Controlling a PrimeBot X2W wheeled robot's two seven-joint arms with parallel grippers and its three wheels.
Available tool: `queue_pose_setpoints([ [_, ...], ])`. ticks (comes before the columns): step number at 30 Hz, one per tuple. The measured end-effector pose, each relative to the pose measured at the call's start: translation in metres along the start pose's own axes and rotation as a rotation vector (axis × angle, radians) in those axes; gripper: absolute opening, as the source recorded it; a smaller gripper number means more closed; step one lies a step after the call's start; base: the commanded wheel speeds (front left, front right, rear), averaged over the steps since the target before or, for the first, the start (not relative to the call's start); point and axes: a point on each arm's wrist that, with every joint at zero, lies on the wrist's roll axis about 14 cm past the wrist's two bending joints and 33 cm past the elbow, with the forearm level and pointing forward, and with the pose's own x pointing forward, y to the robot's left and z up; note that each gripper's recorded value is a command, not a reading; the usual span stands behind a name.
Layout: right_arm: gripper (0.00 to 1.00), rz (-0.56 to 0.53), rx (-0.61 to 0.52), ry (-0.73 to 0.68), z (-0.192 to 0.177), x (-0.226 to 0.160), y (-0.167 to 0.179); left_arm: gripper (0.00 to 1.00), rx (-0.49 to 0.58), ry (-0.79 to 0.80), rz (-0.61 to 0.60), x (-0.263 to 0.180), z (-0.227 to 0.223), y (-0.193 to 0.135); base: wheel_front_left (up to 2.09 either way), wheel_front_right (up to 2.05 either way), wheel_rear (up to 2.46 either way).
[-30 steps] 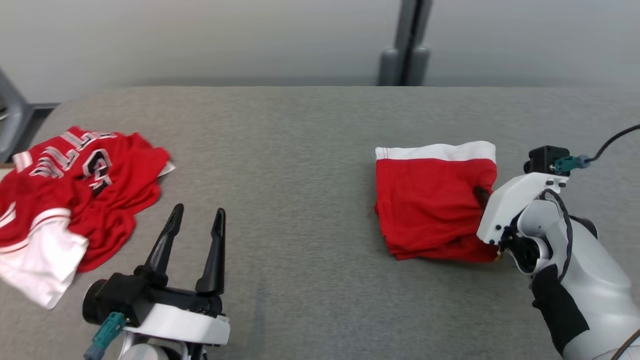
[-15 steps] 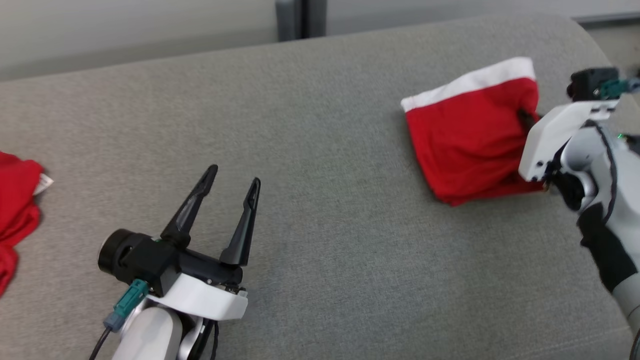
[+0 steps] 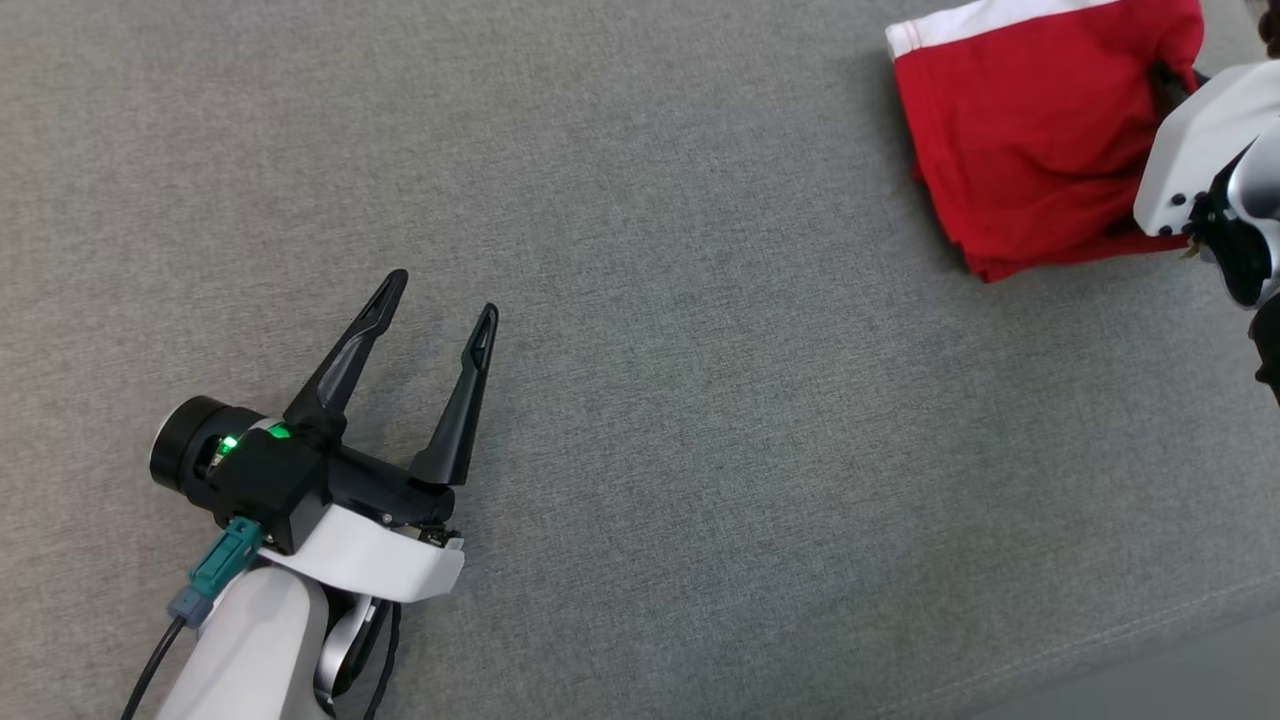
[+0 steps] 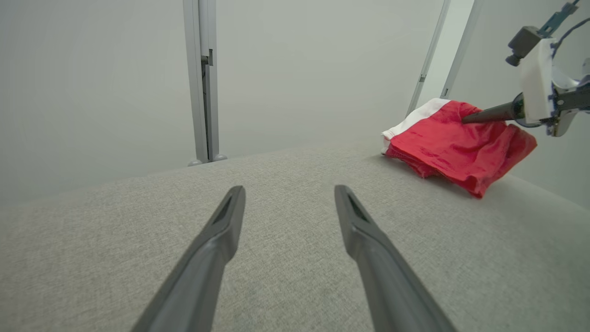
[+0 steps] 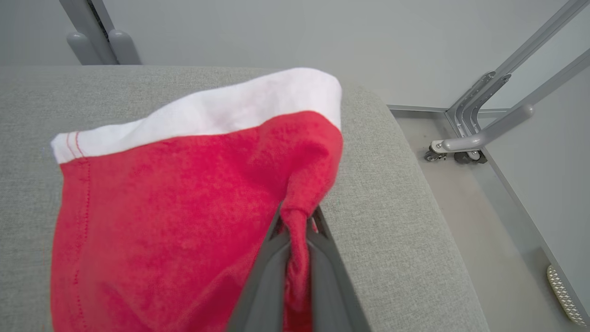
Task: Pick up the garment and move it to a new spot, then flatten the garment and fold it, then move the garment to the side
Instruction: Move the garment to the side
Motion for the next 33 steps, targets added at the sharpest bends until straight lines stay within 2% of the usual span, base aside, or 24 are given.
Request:
queue_pose_setpoints([
  [5, 0.00, -0.029, -0.021, -0.004, 0.004, 0.003, -0.010, 1.00, -0.011, 0.007, -0.009, 0.004, -0.006, -0.001, 0.00, 0.00, 0.00],
  [6, 0.10, -0.033, -0.029, -0.001, 0.004, 0.003, -0.011, 1.00, -0.012, 0.006, -0.009, 0.004, -0.005, -0.001, 0.00, 0.00, 0.00],
  [7, 0.39, -0.037, -0.034, 0.001, 0.005, 0.003, -0.012, 1.00, -0.015, 0.004, -0.008, 0.004, -0.005, -0.001, 0.00, 0.00, 0.00],
  [8, 0.92, -0.041, -0.037, 0.001, 0.005, 0.003, -0.014, 1.00, -0.016, 0.002, -0.007, 0.004, -0.004, -0.001, 0.00, 0.00, 0.00],
  [9, 1.00, -0.044, -0.042, -0.006, 0.007, 0.003, -0.015, 1.00, -0.015, -0.002, -0.006, 0.005, -0.002, -0.001, 0.00, 0.00, 0.00],
  [20, 1.00, -0.061, -0.093, -0.157, 0.050, -0.019, -0.022, 1.00, -0.008, -0.050, 0.025, -0.002, 0.024, -0.005, 0.00, 0.00, 0.00],
  [26, 1.00, -0.008, -0.106, -0.324, 0.092, -0.046, 0.002, 1.00, 0.015, -0.098, 0.080, -0.018, 0.051, -0.001, 0.00, 0.00, 0.00],
  [33, 1.00, 0.122, -0.019, -0.529, 0.122, -0.089, 0.049, 1.00, 0.081, -0.166, 0.220, -0.063, 0.091, 0.023, 0.00, 0.00, 0.00],
])
